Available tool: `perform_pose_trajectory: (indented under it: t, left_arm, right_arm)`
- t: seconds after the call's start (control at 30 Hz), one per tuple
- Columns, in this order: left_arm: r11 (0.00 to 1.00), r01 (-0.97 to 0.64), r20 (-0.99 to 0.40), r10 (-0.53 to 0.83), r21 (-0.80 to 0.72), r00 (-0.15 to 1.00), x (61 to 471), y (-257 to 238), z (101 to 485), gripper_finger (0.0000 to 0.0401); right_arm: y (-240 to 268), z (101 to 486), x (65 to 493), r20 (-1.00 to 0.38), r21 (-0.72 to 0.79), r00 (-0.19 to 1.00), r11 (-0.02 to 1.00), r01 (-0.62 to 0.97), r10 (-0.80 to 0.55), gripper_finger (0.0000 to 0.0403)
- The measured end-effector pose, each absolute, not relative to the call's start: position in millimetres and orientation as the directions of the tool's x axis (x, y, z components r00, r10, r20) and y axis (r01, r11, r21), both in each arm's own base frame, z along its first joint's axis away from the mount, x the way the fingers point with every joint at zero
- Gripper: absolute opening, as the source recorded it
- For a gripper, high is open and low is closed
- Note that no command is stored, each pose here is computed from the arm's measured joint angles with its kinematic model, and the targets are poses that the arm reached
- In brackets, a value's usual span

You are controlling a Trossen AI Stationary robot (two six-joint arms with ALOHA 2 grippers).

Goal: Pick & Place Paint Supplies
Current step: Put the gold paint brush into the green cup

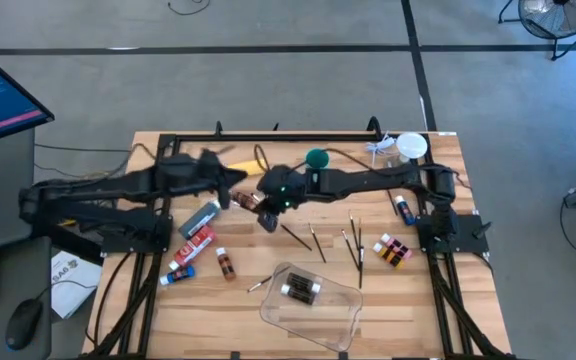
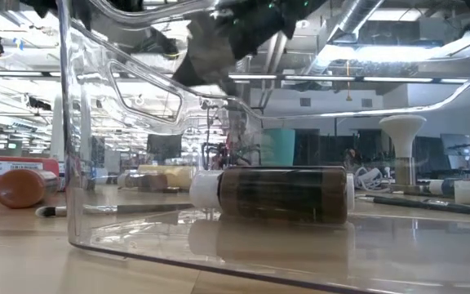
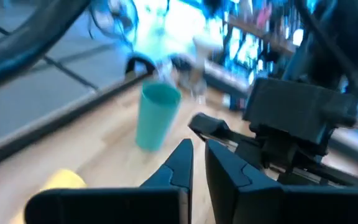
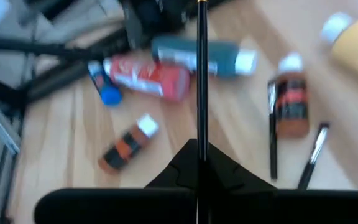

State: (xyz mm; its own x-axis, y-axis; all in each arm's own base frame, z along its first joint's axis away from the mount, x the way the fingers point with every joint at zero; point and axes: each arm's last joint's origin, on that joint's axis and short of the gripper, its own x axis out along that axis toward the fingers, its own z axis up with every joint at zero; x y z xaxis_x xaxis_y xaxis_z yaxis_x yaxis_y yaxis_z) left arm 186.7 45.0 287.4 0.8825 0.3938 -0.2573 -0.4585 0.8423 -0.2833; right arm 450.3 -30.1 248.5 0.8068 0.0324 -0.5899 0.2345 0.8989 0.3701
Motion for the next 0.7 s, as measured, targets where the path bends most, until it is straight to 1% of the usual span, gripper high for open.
perform_pose_trajectory:
  t: [0.13,0.23,0.33,0.43,0.57,0.7]
  left_arm:
    - [0.812,-0.476,-0.144,0.456,-0.337,0.879,165,48,306,0.0015]
    - [0.803,-0.479,-0.097,0.478,-0.355,0.873,155,49,313,0.0015]
    - [0.796,-0.477,-0.092,0.479,-0.373,0.873,153,49,313,0.0014]
    - [0.789,-0.457,-0.114,0.453,-0.411,0.884,157,49,304,0.0017]
    - [0.773,-0.438,-0.159,0.414,-0.458,0.896,165,49,287,0.0019]
    - [0.766,-0.404,-0.134,0.393,-0.499,0.910,167,48,278,0.0017]
  right_arm:
    - [-44,274,442,-0.521,0.364,0.853,0.894,0.262,-0.038,0.0000]
    - [-55,291,436,-0.471,0.369,0.879,0.888,0.272,-0.074,0.0000]
    - [-65,308,428,-0.416,0.360,0.897,0.880,0.310,-0.146,0.0000]
    - [-74,323,423,-0.355,0.363,0.915,0.873,0.326,-0.195,0.0000]
    - [-82,334,420,-0.287,0.372,0.932,0.871,0.322,-0.222,0.0000]
    - [-82,337,420,-0.254,0.375,0.939,0.871,0.317,-0.232,0.0000]
